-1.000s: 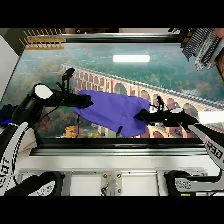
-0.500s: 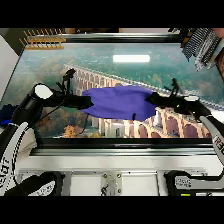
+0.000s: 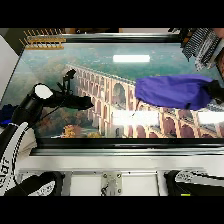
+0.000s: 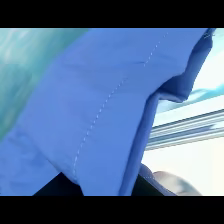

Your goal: Fold the clothes and pants, and hang the long-sleeved shirts on hangers.

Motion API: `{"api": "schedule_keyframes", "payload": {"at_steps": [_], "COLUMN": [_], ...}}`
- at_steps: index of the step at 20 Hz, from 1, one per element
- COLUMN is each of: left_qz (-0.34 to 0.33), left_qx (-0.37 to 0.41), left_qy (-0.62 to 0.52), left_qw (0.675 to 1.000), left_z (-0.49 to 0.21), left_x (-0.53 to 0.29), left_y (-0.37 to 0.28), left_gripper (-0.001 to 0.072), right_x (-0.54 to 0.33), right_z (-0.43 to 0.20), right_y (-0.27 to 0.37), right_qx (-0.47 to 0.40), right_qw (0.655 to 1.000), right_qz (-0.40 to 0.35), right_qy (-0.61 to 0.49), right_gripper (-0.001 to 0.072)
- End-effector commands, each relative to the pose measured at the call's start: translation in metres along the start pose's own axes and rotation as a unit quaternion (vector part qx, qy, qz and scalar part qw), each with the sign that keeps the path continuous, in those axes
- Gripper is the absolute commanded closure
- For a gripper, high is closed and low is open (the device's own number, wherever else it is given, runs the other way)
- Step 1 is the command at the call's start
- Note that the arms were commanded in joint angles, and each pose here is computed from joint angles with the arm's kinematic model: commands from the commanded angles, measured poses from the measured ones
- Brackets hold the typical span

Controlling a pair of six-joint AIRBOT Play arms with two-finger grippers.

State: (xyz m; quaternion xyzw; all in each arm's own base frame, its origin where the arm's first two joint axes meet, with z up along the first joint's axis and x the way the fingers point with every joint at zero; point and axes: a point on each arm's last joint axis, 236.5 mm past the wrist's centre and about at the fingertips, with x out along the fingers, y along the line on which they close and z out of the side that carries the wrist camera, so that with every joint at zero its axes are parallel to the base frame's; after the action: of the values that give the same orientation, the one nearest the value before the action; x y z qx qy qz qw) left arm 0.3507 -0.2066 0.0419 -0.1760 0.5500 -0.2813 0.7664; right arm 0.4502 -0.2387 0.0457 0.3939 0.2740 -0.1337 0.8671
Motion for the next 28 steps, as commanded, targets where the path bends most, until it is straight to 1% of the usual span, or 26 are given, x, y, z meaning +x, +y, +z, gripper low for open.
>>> {"api": "schedule_keyframes", "payload": {"at_steps": [1, 3, 4, 6, 8, 10, 14, 17, 18, 19, 20, 21, 22, 24, 26, 28], "left_qz": [0.0, 0.0, 0.0, 0.0, 0.0, 0.001, 0.001, 0.001, 0.001, 0.001, 0.001, 0.001, 0.001, 0.001, 0.0, -0.001], "left_qx": [-0.004, -0.003, -0.003, -0.003, -0.003, -0.003, -0.002, -0.002, -0.002, -0.002, -0.002, -0.002, -0.002, -0.002, -0.002, -0.002], "left_qy": [0.001, 0.0, 0.0, 0.0, -0.001, -0.001, 0.002, 0.003, 0.003, 0.003, 0.003, 0.003, 0.003, 0.003, 0.006, 0.01], "left_qw": [1.0, 1.0, 1.0, 1.0, 1.0, 1.0, 1.0, 1.0, 1.0, 1.0, 1.0, 1.0, 1.0, 1.0, 1.0, 1.0], "left_z": [0.0, 0.0, 0.0, 0.0, 0.0, 0.001, -0.001, -0.001, -0.001, -0.001, -0.001, -0.001, -0.001, -0.001, -0.003, -0.005], "left_x": [0.0, 0.0, 0.0, 0.0, 0.0, 0.0, 0.0, 0.0, 0.0, 0.0, 0.0, 0.0, 0.0, 0.0, 0.0, 0.0], "left_y": [0.0, 0.0, 0.0, 0.0, 0.0, 0.0, 0.0, 0.0, 0.0, 0.0, 0.0, 0.0, 0.0, 0.0, 0.0, -0.001], "left_gripper": [0.0691, 0.0691, 0.0691, 0.0691, 0.0691, 0.0691, 0.0691, 0.0691, 0.0691, 0.0691, 0.0691, 0.0691, 0.0691, 0.0691, 0.0691, 0.0691], "right_x": [-0.058, -0.088, -0.098, -0.112, -0.117, -0.117, -0.117, -0.117, -0.117, -0.118, -0.119, -0.121, -0.126, -0.148, -0.177, -0.199], "right_z": [0.055, 0.058, 0.049, 0.008, -0.047, -0.097, -0.181, -0.219, -0.226, -0.229, -0.232, -0.235, -0.236, -0.22, -0.181, -0.143], "right_y": [-0.06, -0.074, -0.079, -0.084, -0.079, -0.069, -0.053, -0.046, -0.044, -0.041, -0.04, -0.039, -0.04, -0.052, -0.055, -0.027], "right_qx": [0.022, 0.018, 0.006, -0.021, -0.023, -0.031, -0.038, -0.054, -0.059, -0.063, -0.062, -0.061, -0.066, -0.101, -0.157, -0.198], "right_qw": [0.991, 0.984, 0.981, 0.976, 0.97, 0.962, 0.944, 0.929, 0.926, 0.924, 0.922, 0.919, 0.915, 0.902, 0.893, 0.91], "right_qz": [-0.097, -0.15, -0.178, -0.219, -0.223, -0.215, -0.202, -0.195, -0.193, -0.191, -0.191, -0.191, -0.194, -0.234, -0.282, -0.273], "right_qy": [-0.084, -0.091, -0.073, 0.007, 0.097, 0.163, 0.257, 0.309, 0.32, 0.326, 0.332, 0.339, 0.347, 0.35, 0.314, 0.24], "right_gripper": [0.071, 0.071, 0.071, 0.071, 0.071, 0.071, 0.0708, 0.0703, 0.0671, 0.0523, 0.0338, 0.019, 0.0127, 0.012, 0.012, 0.012]}}
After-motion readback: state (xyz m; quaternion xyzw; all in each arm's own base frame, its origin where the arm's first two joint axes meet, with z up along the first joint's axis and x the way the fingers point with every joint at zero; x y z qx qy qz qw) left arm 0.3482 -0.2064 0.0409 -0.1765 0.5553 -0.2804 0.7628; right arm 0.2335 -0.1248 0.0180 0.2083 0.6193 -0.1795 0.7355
